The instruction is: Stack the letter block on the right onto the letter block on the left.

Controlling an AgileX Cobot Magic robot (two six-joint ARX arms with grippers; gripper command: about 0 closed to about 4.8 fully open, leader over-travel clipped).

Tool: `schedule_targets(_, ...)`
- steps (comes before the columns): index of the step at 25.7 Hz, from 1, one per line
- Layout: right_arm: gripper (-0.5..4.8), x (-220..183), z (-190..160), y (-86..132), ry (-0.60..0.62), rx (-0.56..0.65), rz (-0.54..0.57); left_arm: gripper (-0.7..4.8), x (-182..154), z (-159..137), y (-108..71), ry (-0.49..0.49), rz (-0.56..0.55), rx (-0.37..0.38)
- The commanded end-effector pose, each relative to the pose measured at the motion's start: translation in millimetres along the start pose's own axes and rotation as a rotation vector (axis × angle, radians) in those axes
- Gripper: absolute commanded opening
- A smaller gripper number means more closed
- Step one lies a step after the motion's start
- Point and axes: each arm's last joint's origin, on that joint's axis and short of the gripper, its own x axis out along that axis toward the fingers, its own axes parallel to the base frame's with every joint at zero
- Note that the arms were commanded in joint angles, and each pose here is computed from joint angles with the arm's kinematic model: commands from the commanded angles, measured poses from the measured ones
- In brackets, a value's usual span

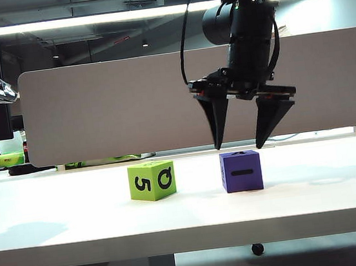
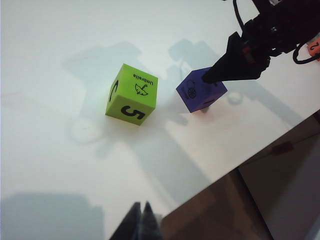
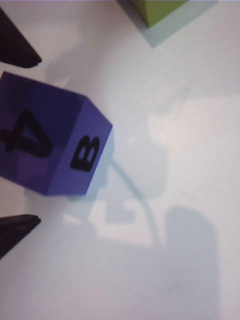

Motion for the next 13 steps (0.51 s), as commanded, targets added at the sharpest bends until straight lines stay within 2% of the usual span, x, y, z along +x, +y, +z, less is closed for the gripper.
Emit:
schedule_targets(1, 4.0, 5.1, 1.4, 2.1, 0.008, 0.021, 0.031, -0.02, -1.0, 2.2, -1.6, -0.007, -0.013, 0.001)
schedule_targets(5, 4.0, 13.1, 1.9, 7.1, 0.016, 0.009, 0.03, -0.03, -1.0, 2.1, -1.6, -0.006, -0.012, -0.055)
schedule_targets(10, 3.98, 21.5, 4.6, 18.5, -0.007, -0.016, 0.036, -0.05, -1.0, 1.6, -1.6, -0.002, -0.012, -0.063)
schedule_targets(13, 3.45, 24.2, 5.0, 21.3, -0.01, -0.022, 0.03, -0.05, -1.1, 1.4, -1.7, -0.001, -0.012, -0.064)
